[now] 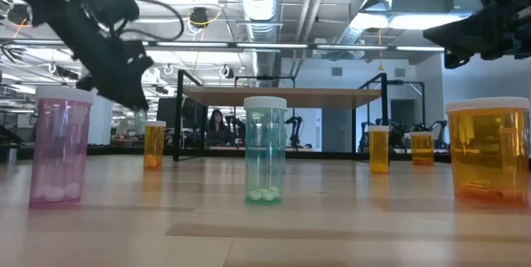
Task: Pick and place medicine bottles onto shelf by color
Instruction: Put the top left blue pill bottle on the shelf
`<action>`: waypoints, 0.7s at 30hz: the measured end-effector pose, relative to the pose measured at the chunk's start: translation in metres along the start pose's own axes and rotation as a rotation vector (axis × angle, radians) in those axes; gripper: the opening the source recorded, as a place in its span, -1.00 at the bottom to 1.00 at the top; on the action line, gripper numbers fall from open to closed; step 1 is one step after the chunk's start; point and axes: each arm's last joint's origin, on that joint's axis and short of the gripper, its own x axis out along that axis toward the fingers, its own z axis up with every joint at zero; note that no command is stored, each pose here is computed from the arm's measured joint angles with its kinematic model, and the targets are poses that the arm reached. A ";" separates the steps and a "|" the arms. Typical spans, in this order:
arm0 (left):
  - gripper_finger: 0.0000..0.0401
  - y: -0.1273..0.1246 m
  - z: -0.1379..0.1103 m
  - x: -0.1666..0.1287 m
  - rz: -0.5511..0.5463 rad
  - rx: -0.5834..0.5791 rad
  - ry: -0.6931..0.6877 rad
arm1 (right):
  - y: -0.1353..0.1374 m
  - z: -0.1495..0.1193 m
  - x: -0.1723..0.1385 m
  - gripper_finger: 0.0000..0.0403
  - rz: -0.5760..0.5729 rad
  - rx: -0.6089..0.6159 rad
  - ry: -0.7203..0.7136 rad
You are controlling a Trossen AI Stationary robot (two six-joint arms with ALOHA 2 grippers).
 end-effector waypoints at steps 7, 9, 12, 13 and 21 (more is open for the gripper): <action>-0.45 -0.006 0.051 -0.037 -0.009 0.029 -0.081 | 0.000 0.000 0.000 -0.94 0.000 0.000 0.000; -0.45 -0.009 0.066 -0.048 -0.023 0.038 -0.094 | 0.000 0.000 0.000 -0.94 0.000 0.000 0.000; -0.45 -0.015 0.089 -0.060 -0.032 0.072 -0.119 | 0.000 0.000 0.000 -0.94 0.000 0.000 0.000; -0.45 -0.017 0.096 -0.062 -0.030 0.088 -0.119 | 0.000 0.000 0.000 -0.94 0.000 0.000 0.000; -0.45 -0.044 0.155 -0.058 -0.022 0.214 -0.109 | 0.000 0.000 0.000 -0.94 0.000 0.000 0.000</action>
